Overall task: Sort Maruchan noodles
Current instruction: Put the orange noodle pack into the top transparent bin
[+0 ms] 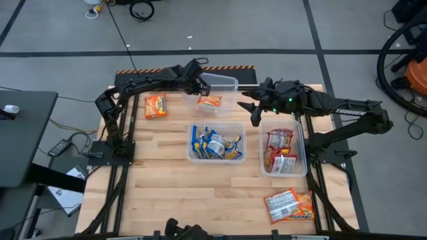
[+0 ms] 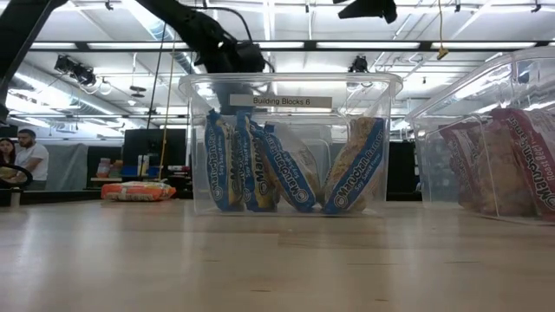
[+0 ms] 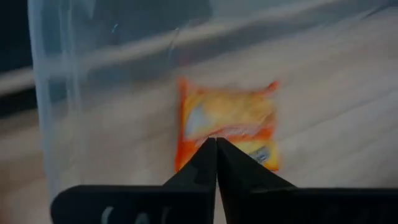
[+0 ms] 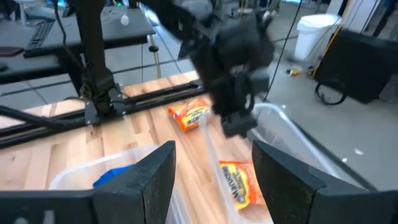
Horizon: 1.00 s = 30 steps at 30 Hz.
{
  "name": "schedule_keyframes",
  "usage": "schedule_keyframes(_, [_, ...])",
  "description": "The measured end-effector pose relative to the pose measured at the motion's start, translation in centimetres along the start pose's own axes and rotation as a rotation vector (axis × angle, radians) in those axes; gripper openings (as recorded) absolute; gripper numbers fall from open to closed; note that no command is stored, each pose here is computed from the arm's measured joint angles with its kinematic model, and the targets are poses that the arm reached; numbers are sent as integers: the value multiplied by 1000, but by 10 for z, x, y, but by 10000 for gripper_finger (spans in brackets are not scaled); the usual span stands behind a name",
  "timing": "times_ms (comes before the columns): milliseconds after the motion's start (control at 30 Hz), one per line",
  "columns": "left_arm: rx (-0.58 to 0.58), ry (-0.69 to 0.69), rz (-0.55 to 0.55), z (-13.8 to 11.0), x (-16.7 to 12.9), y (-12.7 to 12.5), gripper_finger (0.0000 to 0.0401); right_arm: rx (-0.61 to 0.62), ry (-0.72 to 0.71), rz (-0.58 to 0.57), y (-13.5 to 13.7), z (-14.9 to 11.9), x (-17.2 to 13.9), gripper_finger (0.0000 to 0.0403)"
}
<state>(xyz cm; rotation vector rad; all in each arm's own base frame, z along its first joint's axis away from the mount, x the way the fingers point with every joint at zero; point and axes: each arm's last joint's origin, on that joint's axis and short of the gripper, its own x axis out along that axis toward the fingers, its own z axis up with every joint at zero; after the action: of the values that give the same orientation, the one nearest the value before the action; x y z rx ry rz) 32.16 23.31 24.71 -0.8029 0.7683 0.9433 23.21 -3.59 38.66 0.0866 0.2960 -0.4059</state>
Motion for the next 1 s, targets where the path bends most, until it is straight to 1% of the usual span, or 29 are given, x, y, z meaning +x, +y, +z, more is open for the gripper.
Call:
schedule_keyframes(67, [21, -37, -26, 10, -11, -7, 20, 5, 37, 6, 0, -4, 0, 217])
schedule_keyframes(167, [101, -61, -39, 26, -37, -15, 21, 19, 101, -2, -1, -10, -1, 217])
schedule_keyframes(200, [130, -60, -30, 31, -47, -17, 22, 18, 125, -6, -1, -12, -1, 217])
schedule_keyframes(267, [185, -32, 27, 36, -66, -14, 23, 25, 172, -14, -2, -17, -1, 217])
schedule_keyframes(333, [241, 16, 121, 39, -82, -6, 27, 39, 216, -23, -3, -21, -2, 217])
schedule_keyframes(400, [282, 87, 221, 39, -92, 8, 38, 54, 251, -32, -3, -25, -3, 217])
schedule_keyframes(467, [302, 170, 280, 37, -100, 24, 56, 72, 279, -37, -3, -27, -4, 217])
schedule_keyframes(533, [279, 232, 305, 35, -106, 41, 77, 90, 305, -37, -1, -30, -5, 217])
schedule_keyframes(600, [234, 287, 344, 31, -107, 58, 102, 105, 324, -30, 2, -32, -7, 217])
schedule_keyframes(667, [167, 293, 394, 27, -103, 72, 126, 117, 335, -22, 5, -33, -8, 217])
schedule_keyframes(733, [155, 322, 453, 19, -98, 85, 147, 131, 338, -12, 8, -34, -9, 217])
schedule_keyframes(800, [166, 367, 483, 6, -90, 93, 165, 135, 341, -1, 11, -35, -10, 217])
schedule_keyframes(867, [205, 438, 495, -10, -77, 100, 178, 134, 342, 10, 14, -35, -11, 217])
schedule_keyframes(933, [240, 516, 502, -28, -67, 106, 185, 123, 343, 20, 16, -35, -12, 217])
schedule_keyframes(1000, [238, 582, 519, -45, -57, 111, 187, 109, 343, 27, 17, -35, -12, 217])
